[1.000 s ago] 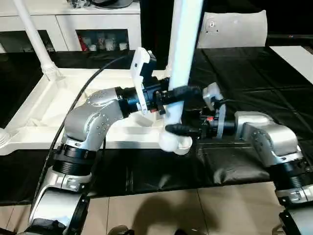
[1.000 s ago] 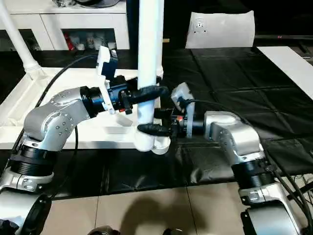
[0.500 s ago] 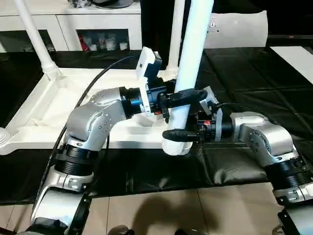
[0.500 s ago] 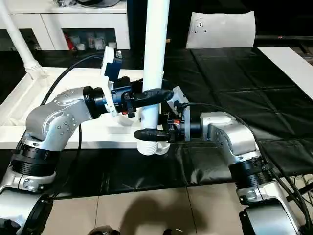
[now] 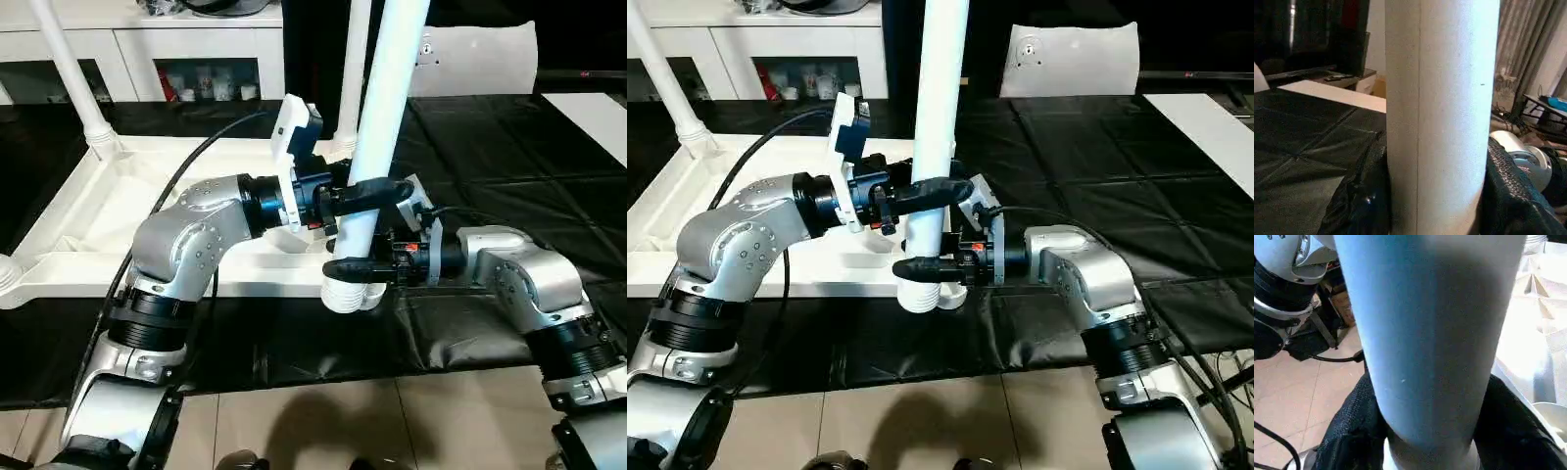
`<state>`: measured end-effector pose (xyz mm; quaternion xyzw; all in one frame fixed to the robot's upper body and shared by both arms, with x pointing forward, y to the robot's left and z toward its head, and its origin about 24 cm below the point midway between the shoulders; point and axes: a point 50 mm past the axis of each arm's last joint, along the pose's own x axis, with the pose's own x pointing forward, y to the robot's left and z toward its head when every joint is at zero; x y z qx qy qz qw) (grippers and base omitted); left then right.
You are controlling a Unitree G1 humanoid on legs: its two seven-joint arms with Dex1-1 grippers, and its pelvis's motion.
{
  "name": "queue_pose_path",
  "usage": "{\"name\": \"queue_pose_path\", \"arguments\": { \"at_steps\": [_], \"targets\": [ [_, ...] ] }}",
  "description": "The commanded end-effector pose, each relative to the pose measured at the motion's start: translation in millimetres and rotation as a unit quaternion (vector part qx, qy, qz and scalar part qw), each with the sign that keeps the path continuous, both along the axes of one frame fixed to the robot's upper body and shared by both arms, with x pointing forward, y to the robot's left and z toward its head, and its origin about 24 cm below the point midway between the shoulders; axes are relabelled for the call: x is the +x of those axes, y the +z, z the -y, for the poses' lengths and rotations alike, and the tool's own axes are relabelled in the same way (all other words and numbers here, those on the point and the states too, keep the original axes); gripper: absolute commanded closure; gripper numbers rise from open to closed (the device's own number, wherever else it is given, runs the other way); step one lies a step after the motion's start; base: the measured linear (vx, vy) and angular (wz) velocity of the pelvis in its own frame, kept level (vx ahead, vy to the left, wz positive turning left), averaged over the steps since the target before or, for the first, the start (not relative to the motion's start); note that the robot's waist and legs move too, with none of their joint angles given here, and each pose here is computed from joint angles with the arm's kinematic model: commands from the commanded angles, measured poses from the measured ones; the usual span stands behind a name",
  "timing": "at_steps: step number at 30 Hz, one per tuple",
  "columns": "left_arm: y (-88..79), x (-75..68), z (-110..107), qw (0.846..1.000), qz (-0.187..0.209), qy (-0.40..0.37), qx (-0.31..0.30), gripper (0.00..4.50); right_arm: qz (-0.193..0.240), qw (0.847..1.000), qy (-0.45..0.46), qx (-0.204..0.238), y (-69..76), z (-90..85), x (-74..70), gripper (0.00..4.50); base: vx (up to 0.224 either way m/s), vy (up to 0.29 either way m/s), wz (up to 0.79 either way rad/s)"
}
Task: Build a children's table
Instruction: Pick table leg
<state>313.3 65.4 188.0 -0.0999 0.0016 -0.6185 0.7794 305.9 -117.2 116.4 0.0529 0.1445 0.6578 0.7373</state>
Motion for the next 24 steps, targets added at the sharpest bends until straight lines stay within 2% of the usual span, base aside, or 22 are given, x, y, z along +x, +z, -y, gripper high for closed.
{"name": "queue_pose_path", "arguments": {
  "at_steps": [1, 2, 3, 6, 7, 9, 11, 14, 16, 17, 19, 20, 23, 24],
  "targets": [
    [13.9, -0.1, 6, 1.000, 0.019, 0.003, -0.007, 2.67, -0.003, 1.000, -0.001, 0.007, 0.2, -2.4, -0.4, 2.57, 0.000, 0.000, 0.00],
    [19.4, -2.0, 6, 0.999, 0.000, -0.010, -0.044, 2.32, -0.003, 1.000, -0.003, 0.007, -0.6, -2.2, -0.6, 2.57, 0.000, 0.000, 0.00],
    [22.0, -4.1, 7, 0.998, -0.002, -0.021, -0.057, 1.98, -0.003, 1.000, -0.004, 0.007, -0.9, -2.3, -0.6, 2.57, 0.000, 0.000, 0.00],
    [29.4, -10.9, 9, 0.994, -0.017, -0.050, -0.098, 1.91, -0.005, 1.000, -0.007, 0.008, -1.8, -2.9, -0.8, 2.59, 0.000, 0.000, 0.00],
    [31.8, -12.4, 9, 0.992, -0.024, -0.055, -0.113, 1.62, -0.005, 1.000, -0.007, 0.009, -2.2, -3.3, -0.9, 2.59, 0.000, 0.000, 0.00],
    [36.1, -14.9, 12, 0.987, -0.035, -0.058, -0.145, 1.52, -0.005, 1.000, -0.009, 0.010, -3.4, -4.2, -1.4, 2.59, 0.000, 0.000, 0.00],
    [37.3, -15.5, 14, 0.985, -0.039, -0.056, -0.157, 1.48, -0.005, 1.000, -0.012, 0.010, -4.2, -5.0, -1.4, 2.59, 0.000, 0.000, 0.00],
    [38.4, -19.5, 21, 0.983, -0.041, -0.058, -0.168, 1.08, -0.004, 1.000, -0.030, 0.009, -6.5, -6.5, 0.6, 2.59, 0.000, 0.000, 0.00],
    [38.6, -21.2, 24, 0.982, -0.047, -0.059, -0.174, 1.07, -0.001, 0.999, -0.039, 0.009, -7.6, -7.3, 1.9, 2.59, 0.000, 0.000, 0.00],
    [41.2, -21.6, 28, 0.977, -0.055, -0.054, -0.197, 1.07, 0.011, 0.998, -0.064, 0.021, -6.3, -9.9, 6.1, 2.59, 0.000, 0.000, 0.00],
    [43.5, -20.9, 30, 0.974, -0.059, -0.047, -0.216, 0.68, 0.009, 0.995, -0.092, 0.034, -4.7, -12.0, 10.9, 2.59, 0.000, 0.000, 0.00],
    [50.5, -18.0, 30, 0.963, -0.065, -0.027, -0.259, 0.65, 0.010, 0.991, -0.121, 0.056, -2.6, -15.5, 15.2, 2.59, 0.000, 0.000, 0.00],
    [55.4, -14.0, 27, 0.954, -0.070, -0.004, -0.290, 0.61, 0.000, 0.989, -0.133, 0.071, -2.3, -16.9, 15.2, 2.59, 0.000, 0.000, 0.00],
    [55.5, -10.4, 23, 0.952, -0.074, 0.013, -0.297, 0.25, 0.001, 0.987, -0.140, 0.081, -1.3, -17.3, 15.0, 2.59, 0.000, 0.000, 0.00]
  ]
}}
